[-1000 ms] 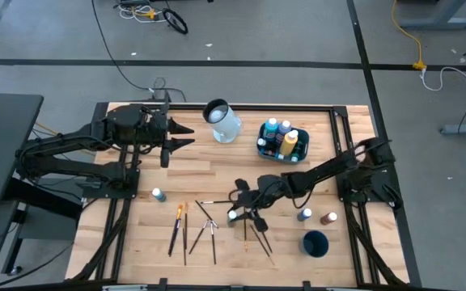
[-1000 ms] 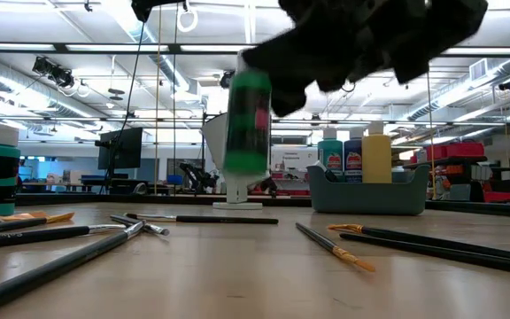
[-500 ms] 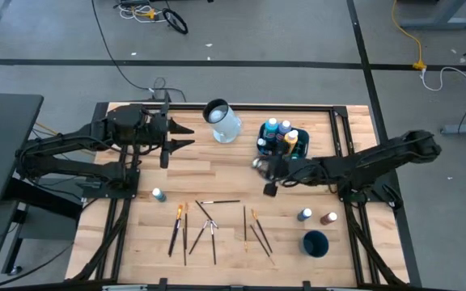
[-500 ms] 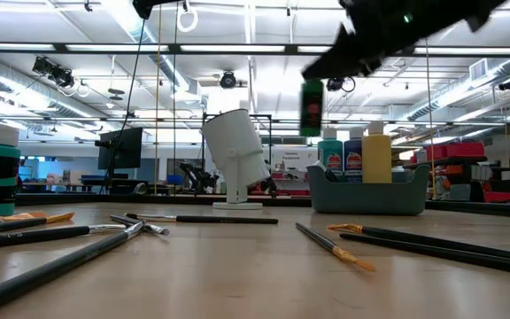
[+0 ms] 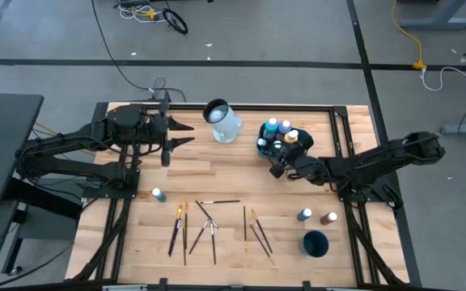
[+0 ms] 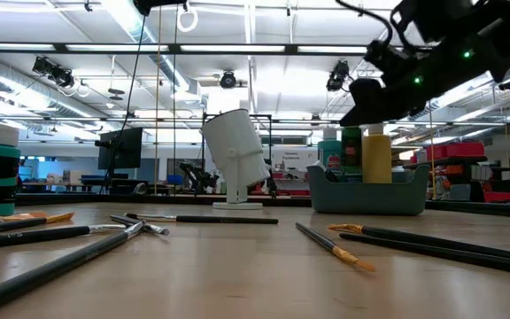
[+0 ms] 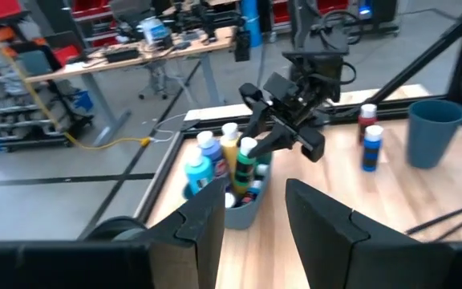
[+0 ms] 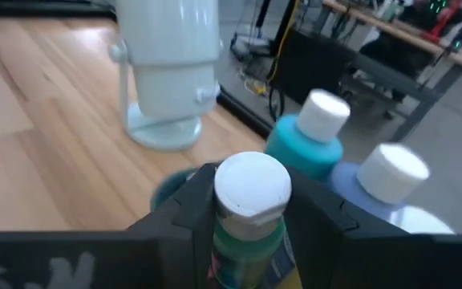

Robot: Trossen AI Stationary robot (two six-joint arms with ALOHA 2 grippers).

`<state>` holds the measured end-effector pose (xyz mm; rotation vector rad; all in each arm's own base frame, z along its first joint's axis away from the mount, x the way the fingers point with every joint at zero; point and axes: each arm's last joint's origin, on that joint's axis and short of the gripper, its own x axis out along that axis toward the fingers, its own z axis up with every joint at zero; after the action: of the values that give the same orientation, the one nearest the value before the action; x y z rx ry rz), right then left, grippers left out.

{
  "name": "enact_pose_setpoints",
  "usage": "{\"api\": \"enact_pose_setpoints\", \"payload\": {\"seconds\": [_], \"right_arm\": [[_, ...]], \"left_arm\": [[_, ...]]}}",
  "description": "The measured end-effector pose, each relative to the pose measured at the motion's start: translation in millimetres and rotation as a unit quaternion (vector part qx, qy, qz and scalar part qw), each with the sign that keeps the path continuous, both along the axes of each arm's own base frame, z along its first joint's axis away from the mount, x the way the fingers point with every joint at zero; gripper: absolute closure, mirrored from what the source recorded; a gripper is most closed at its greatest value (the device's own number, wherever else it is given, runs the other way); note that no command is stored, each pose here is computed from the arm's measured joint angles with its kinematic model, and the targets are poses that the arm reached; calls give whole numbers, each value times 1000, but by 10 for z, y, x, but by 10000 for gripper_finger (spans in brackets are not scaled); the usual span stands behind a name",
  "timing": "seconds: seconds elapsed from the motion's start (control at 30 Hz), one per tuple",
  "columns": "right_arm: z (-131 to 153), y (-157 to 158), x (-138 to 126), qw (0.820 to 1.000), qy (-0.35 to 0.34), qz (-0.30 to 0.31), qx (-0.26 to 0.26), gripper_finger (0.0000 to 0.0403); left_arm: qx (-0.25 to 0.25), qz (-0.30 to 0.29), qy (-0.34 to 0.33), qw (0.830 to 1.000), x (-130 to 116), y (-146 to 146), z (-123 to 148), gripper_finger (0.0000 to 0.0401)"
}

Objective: Pick & Place Paint Supplies
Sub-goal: Put the green paint bottle into the blue bin

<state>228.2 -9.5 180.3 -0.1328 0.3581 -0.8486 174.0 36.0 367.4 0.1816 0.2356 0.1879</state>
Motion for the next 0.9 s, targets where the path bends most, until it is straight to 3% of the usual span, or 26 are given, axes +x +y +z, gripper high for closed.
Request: {"api": "enact_pose_setpoints", "payload": {"seconds": [0.3, 0.6, 0.9], "right_arm": [[-150, -253, -40, 997, 33, -21, 61, 280], [-287, -454, -29, 994, 52, -42, 90, 263], [-225, -477, 4, 997, 36, -43, 57, 207]], "left_arm": [[18, 35, 4, 999, -4, 21, -1, 259], [18, 35, 5, 999, -3, 22, -2, 259], [18, 35, 5, 999, -3, 22, -1, 259]]}}
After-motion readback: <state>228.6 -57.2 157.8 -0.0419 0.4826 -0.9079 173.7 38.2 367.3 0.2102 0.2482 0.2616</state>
